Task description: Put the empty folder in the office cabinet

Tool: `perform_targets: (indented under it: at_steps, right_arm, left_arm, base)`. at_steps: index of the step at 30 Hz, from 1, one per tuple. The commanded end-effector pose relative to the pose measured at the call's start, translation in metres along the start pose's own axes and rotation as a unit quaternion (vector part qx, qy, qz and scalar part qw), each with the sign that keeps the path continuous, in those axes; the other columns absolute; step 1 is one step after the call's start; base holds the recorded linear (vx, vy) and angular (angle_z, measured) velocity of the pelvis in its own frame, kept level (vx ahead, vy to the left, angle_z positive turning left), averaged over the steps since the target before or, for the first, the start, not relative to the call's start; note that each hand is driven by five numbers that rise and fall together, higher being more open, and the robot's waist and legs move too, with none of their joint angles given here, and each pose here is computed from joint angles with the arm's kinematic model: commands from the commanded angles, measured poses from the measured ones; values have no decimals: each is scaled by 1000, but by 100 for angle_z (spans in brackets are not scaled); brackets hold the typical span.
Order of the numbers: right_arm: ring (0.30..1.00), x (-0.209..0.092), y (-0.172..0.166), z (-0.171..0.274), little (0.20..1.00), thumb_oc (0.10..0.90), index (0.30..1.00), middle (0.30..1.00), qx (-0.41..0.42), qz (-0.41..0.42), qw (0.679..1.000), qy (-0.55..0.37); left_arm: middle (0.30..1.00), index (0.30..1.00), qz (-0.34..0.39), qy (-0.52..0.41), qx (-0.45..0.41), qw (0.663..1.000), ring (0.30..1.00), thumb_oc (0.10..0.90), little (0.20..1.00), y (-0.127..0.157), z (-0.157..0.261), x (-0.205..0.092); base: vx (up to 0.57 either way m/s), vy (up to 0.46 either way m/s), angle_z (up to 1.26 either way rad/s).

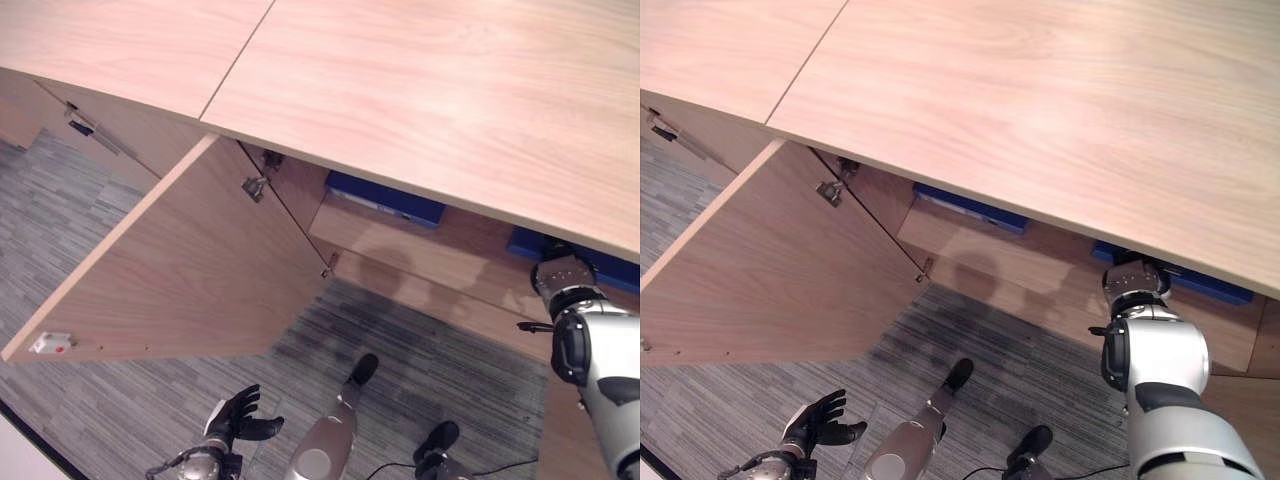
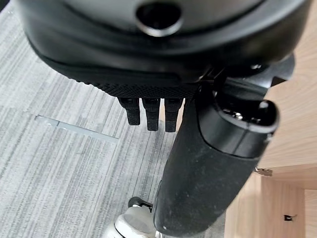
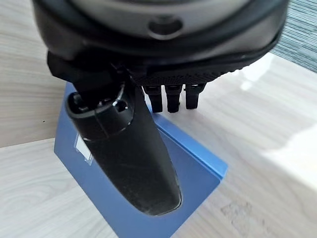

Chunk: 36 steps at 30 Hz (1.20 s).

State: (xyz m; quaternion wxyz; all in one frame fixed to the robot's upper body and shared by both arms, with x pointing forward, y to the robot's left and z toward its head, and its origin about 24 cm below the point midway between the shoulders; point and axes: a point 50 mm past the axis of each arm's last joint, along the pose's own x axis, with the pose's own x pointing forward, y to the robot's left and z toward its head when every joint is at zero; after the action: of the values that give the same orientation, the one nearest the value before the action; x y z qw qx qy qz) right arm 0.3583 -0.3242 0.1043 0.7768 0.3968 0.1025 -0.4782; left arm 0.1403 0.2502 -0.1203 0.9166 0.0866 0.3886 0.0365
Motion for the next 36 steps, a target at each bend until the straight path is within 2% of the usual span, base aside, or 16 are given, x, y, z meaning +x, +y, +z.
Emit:
perform_targets:
  at_steps: [1, 8, 13, 14, 16, 21, 27, 28, 29, 31, 36]
  right_arm:
    - [900, -34, 61, 91, 900, 800, 900, 900, -15, 192, 964, -181]
    - [900, -61, 94, 103, 900, 800, 900, 900, -25, 271, 937, -219]
    - [900, -49, 80, 101, 900, 800, 900, 900, -40, 254, 943, -211]
    - [900, -55, 95, 53, 900, 800, 900, 900, -46, 269, 949, -154]
    - [900, -56, 96, 50, 900, 800, 900, 900, -43, 268, 951, -149]
    - [900, -43, 79, 37, 900, 800, 900, 900, -46, 256, 956, -133]
    - [900, -42, 50, -49, 900, 800, 900, 900, -58, 317, 945, -52]
    - [900, -49, 38, -76, 900, 800, 900, 900, -69, 349, 934, -29]
    - [900, -49, 37, -77, 900, 800, 900, 900, -70, 349, 934, -29]
    - [900, -69, 4, -119, 900, 800, 900, 900, -80, 420, 904, 18]
    - [900, -85, -39, -140, 900, 800, 900, 900, -112, 477, 870, 51]
  left_arm:
    - [900, 900, 26, -5, -20, 999, 900, 800, 900, 16, -2, -2]
    - [900, 900, 20, 11, -25, 999, 900, 800, 900, 19, -11, -6]
    - [900, 900, 16, 11, -25, 999, 900, 800, 900, 22, -10, -5]
    - [900, 900, -7, -71, -43, 997, 900, 800, 900, -11, 57, 24]
    - [900, 900, -15, -77, -42, 996, 900, 800, 900, -19, 62, 26]
    - [900, 900, -15, -74, -61, 995, 900, 800, 900, -25, 55, 23]
    - [900, 900, 10, -48, -106, 993, 900, 800, 900, -22, 46, 24]
    - [900, 900, 18, -44, -124, 991, 900, 800, 900, -22, 45, 25]
    - [900, 900, 18, -43, -124, 991, 900, 800, 900, -22, 45, 25]
    - [900, 900, 36, -43, -157, 986, 900, 800, 900, -17, 47, 27]
    - [900, 900, 56, -40, -185, 980, 900, 800, 900, -7, 44, 26]
  base:
    - [-12, 28, -7]
    - [-2, 11, -3]
    - [15, 11, -5]
    - [7, 33, 2]
    - [2, 21, 6]
    - [8, 12, 2]
    - [16, 78, -5]
    - [-46, 141, -11]
    - [-29, 168, -15]
    - [56, 96, -34]
    - [42, 50, -25]
